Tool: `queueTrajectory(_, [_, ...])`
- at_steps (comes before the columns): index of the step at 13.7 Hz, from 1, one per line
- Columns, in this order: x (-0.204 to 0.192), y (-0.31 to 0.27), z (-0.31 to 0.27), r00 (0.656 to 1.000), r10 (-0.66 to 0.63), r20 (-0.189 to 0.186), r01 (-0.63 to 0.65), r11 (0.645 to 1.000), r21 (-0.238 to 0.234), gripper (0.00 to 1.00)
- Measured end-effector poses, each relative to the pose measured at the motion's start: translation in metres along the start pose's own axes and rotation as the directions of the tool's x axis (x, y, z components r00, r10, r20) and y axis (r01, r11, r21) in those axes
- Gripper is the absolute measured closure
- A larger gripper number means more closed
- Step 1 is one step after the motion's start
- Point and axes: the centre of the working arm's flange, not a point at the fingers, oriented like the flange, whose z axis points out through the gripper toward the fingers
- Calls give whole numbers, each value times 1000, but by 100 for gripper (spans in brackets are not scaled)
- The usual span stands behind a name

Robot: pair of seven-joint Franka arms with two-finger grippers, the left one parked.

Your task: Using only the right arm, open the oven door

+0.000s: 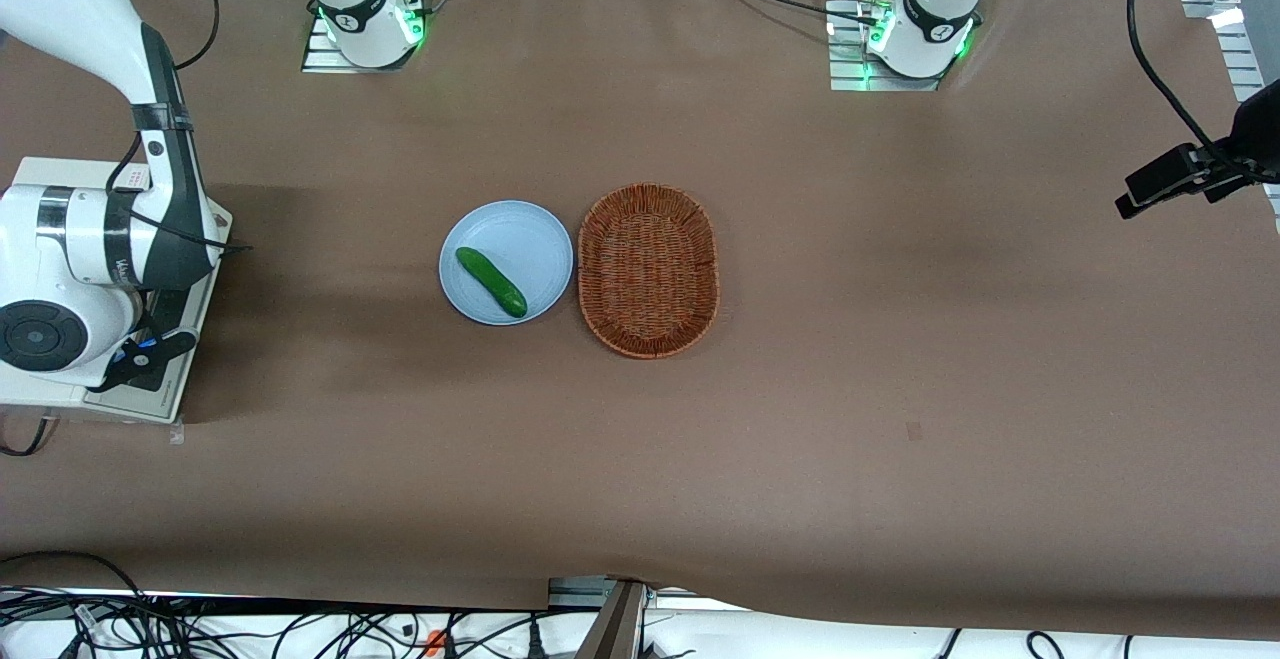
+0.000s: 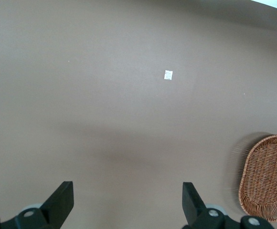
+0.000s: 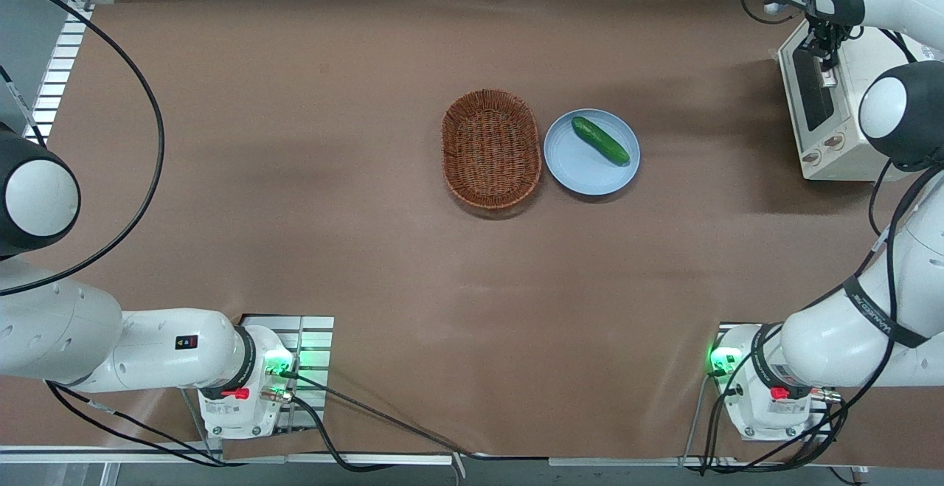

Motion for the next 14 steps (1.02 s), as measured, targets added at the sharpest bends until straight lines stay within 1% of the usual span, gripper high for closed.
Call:
queueTrajectory(2, [0,-1,-1,1000,2,-10,-2,1000,10,99])
queueTrajectory(4, [1,-2,-4,1000,6,-31,-5,1000,28,99])
queueTrajectory(8, [3,-7,-6,998,28,-51,-25,998,55,99])
queueTrajectory(14, [14,-20,-10,993,64,-101,-51,991,125,99])
